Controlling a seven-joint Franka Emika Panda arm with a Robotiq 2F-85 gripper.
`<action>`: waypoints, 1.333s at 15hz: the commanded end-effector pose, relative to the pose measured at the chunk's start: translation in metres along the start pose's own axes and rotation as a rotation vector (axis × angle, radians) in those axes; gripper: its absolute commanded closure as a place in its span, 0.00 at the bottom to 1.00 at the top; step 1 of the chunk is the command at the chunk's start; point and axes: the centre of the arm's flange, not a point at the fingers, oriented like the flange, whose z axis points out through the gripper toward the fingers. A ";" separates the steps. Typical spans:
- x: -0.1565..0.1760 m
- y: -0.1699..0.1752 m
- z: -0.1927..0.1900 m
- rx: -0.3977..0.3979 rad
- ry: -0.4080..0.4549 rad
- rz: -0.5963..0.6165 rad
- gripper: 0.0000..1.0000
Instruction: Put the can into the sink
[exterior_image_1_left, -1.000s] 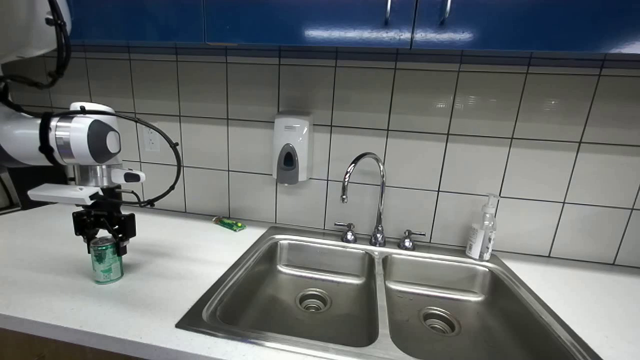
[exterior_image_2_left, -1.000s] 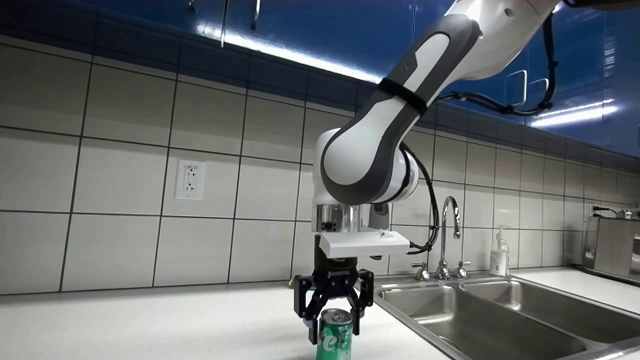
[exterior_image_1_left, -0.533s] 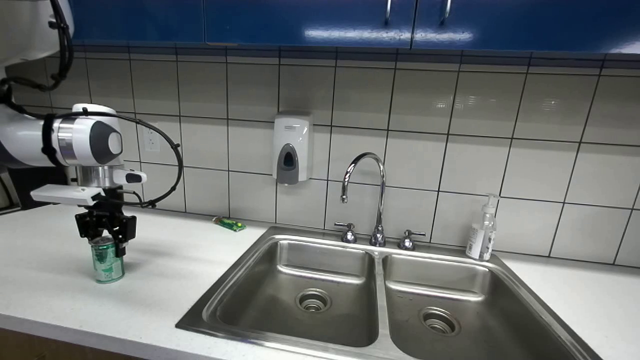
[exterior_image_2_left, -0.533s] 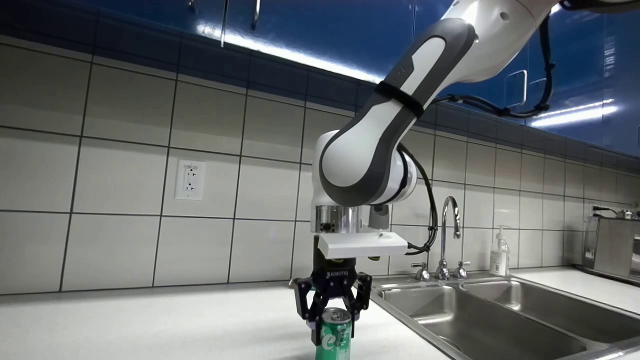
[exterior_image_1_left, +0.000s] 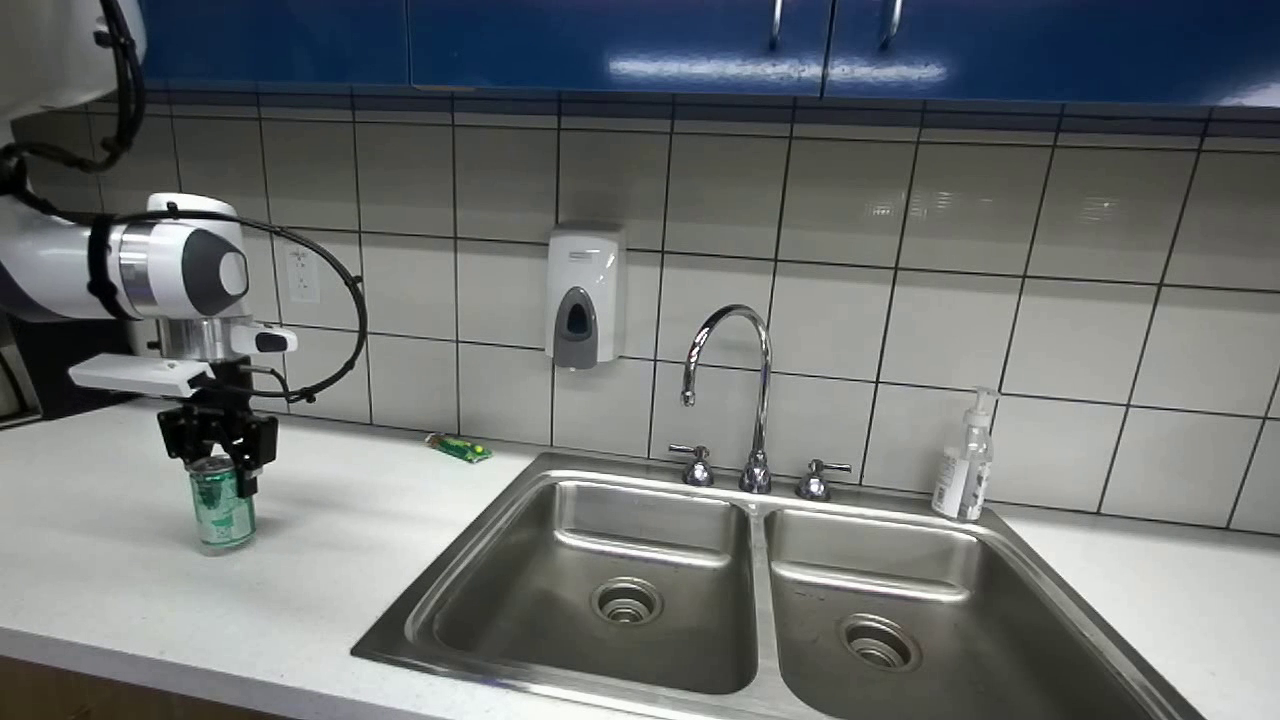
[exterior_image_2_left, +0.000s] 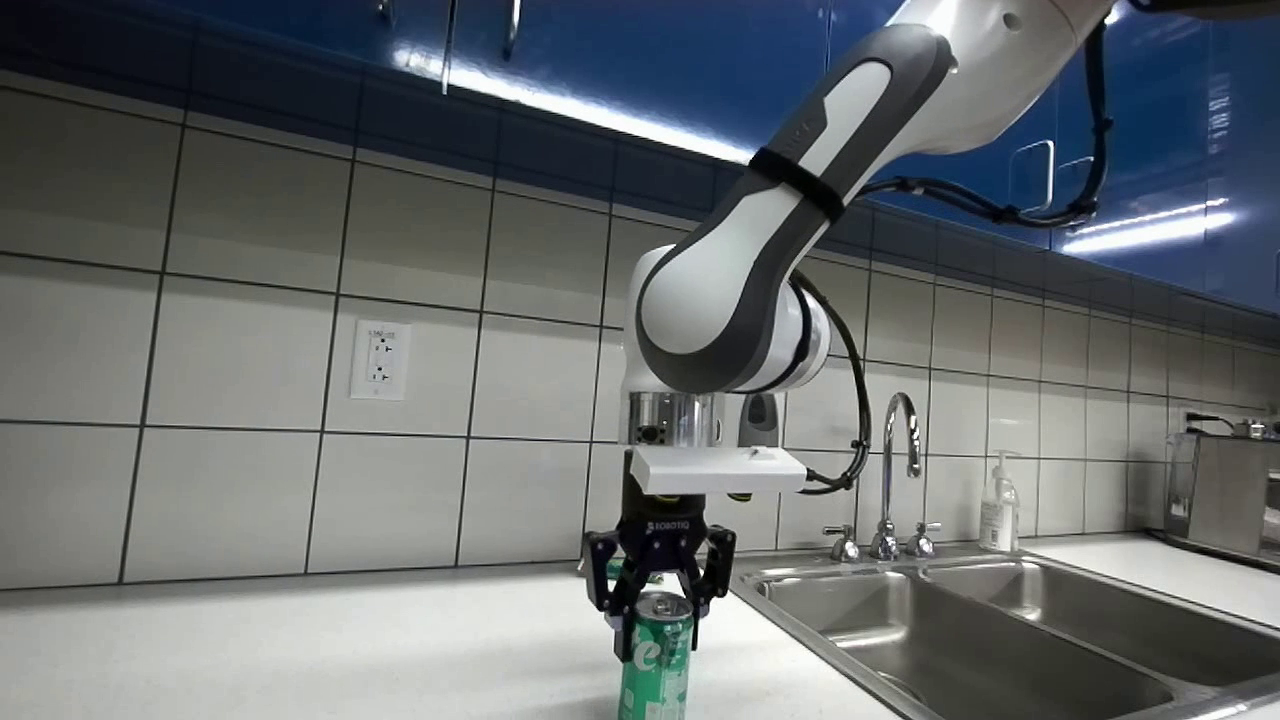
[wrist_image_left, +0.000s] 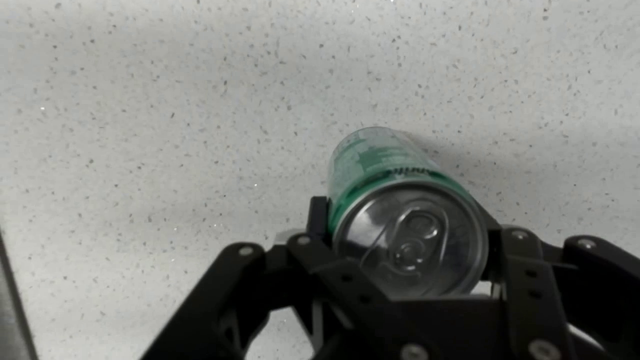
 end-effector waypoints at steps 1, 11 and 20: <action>0.001 0.004 -0.032 0.015 0.046 0.030 0.62; 0.010 0.046 -0.062 0.020 0.102 0.104 0.62; 0.028 0.117 -0.065 0.017 0.106 0.203 0.62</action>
